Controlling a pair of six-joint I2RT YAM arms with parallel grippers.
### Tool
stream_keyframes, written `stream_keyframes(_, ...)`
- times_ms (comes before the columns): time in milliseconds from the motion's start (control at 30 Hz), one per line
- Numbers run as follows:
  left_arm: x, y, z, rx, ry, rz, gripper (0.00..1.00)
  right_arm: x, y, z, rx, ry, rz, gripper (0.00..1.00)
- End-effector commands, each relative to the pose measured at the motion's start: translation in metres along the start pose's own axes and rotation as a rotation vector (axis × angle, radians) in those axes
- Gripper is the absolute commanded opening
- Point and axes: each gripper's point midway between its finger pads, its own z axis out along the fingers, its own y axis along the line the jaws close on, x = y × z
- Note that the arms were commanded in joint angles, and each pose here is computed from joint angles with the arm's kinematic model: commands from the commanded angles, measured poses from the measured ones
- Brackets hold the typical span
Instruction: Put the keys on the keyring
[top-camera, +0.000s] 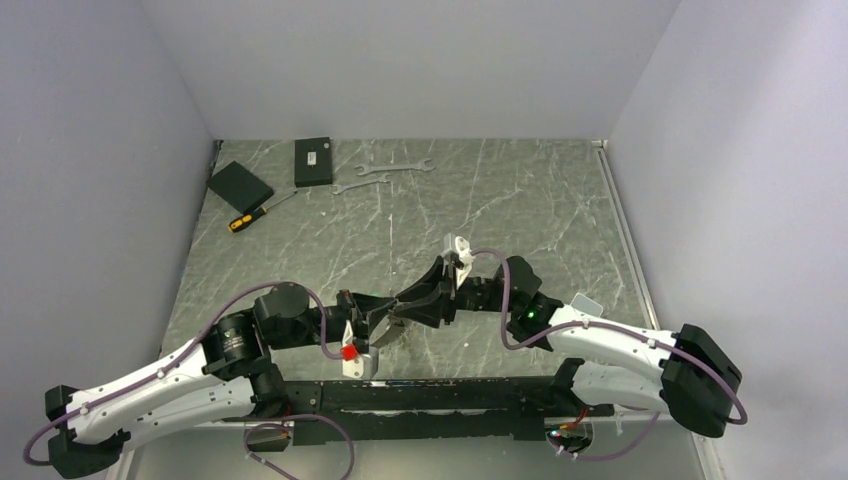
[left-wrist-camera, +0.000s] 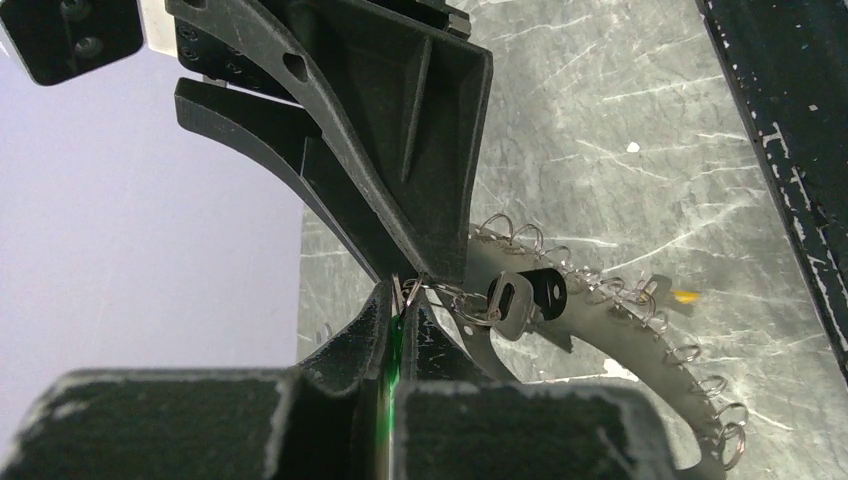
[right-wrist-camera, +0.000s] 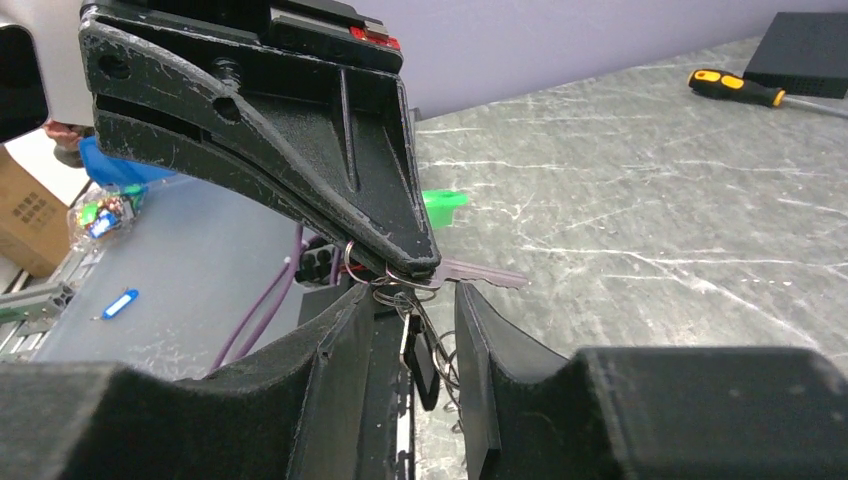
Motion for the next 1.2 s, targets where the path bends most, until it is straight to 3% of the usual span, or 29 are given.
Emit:
stream_keyframes(0, -0.027, 0.03, -0.001, -0.103, -0.104, 0.045, 0.0, -0.017, 0.006, 0.005, -0.037, -0.069, -0.017, 0.38)
stream_keyframes(400, -0.032, 0.026, -0.003, -0.11, -0.147, 0.032, 0.0, -0.012, -0.003, 0.01, -0.032, -0.052, -0.029, 0.33)
stream_keyframes(700, -0.026, 0.027, -0.003, -0.122, -0.118, 0.029, 0.0, -0.021, -0.002, 0.006, -0.029, -0.088, -0.029, 0.21)
stream_keyframes(900, -0.016, 0.024, 0.005, -0.105, -0.079, 0.05, 0.0, -0.027, -0.02, 0.006, 0.063, -0.106, 0.122, 0.0)
stream_keyframes(1033, -0.007, 0.025, 0.009, -0.112, -0.04, 0.07, 0.0, -0.03, -0.039, 0.002, 0.15, -0.139, 0.256, 0.0)
stream_keyframes(1167, 0.005, 0.029, 0.01, -0.13, 0.027, 0.076, 0.0, -0.03, -0.053, -0.007, 0.236, -0.165, 0.27, 0.0)
